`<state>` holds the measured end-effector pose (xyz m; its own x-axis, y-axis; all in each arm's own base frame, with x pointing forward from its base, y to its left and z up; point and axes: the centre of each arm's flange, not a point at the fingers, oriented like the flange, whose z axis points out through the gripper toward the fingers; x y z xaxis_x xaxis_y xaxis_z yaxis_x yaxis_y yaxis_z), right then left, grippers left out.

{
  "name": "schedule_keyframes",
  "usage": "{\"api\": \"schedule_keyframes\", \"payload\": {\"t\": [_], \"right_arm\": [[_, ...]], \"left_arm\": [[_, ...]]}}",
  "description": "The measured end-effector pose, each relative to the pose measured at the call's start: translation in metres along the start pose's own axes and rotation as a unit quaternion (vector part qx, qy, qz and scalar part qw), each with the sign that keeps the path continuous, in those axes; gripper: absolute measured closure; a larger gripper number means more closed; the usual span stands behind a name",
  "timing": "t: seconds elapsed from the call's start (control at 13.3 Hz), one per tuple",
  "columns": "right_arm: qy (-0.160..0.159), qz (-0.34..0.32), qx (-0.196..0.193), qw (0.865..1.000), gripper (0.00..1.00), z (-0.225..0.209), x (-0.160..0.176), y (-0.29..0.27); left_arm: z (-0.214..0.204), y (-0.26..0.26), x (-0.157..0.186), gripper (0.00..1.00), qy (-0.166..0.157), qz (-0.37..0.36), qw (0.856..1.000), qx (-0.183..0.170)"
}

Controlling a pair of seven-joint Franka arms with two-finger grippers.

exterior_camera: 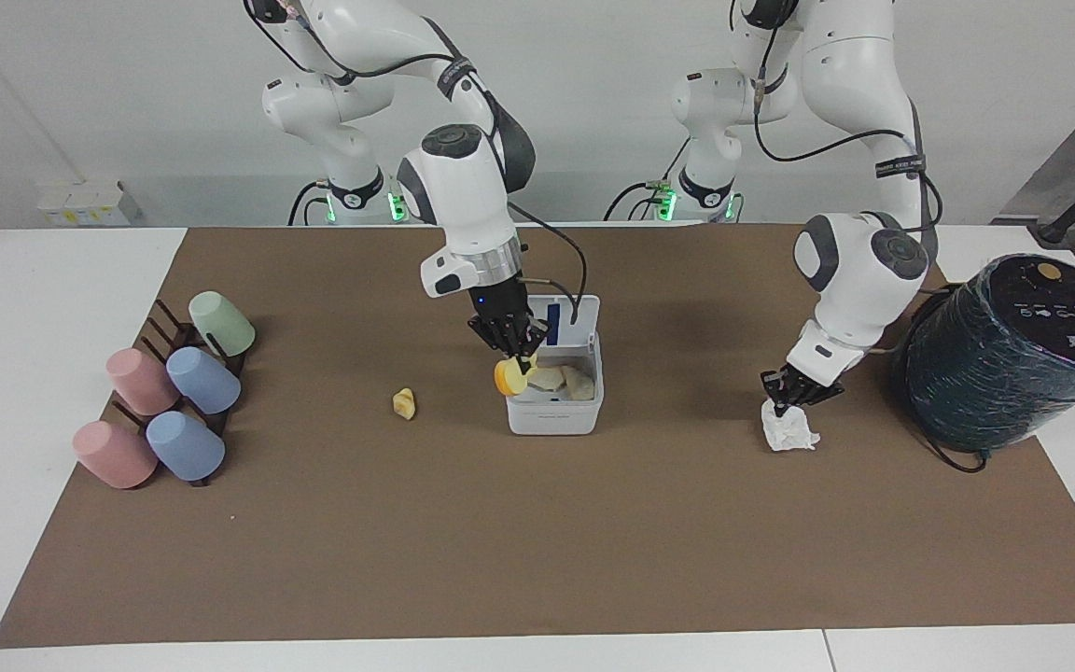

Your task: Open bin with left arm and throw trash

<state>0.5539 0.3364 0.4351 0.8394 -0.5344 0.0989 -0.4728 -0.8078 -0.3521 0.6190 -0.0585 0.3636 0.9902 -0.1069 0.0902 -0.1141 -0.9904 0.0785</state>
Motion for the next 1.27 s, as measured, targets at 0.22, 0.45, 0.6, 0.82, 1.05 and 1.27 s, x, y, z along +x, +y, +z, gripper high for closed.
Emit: {"api": "schedule_keyframes", "payload": {"t": [0.22, 0.45, 0.6, 0.82, 1.05, 1.27], "right_arm": [[-0.02, 0.037, 0.012, 0.999, 0.56, -0.001, -0.014, -0.009], [-0.02, 0.047, 0.009, 0.999, 0.22, -0.01, -0.005, -0.012], [-0.012, 0.023, 0.005, 1.0, 0.0, -0.019, 0.018, -0.006], [-0.008, -0.06, -0.019, 0.998, 0.0, -0.011, 0.072, 0.034], [-0.021, -0.146, -0.049, 0.988, 0.0, 0.009, 0.115, 0.094], [-0.039, -0.197, -0.069, 0.977, 0.0, 0.035, 0.125, 0.143]], "left_arm": [[-0.034, 0.028, 0.012, 0.97, -0.018, -0.006, 1.0, 0.007], [-0.064, 0.075, 0.02, 0.97, -0.024, -0.024, 0.999, 0.018], [-0.079, 0.107, 0.021, 0.97, -0.022, -0.041, 0.999, 0.016], [-0.088, 0.173, 0.015, 0.97, -0.005, -0.115, 0.993, 0.008], [-0.093, 0.25, 0.004, 0.97, 0.035, -0.208, 0.977, -0.028], [-0.091, 0.31, -0.016, 0.97, 0.04, -0.254, 0.965, -0.06]]}}
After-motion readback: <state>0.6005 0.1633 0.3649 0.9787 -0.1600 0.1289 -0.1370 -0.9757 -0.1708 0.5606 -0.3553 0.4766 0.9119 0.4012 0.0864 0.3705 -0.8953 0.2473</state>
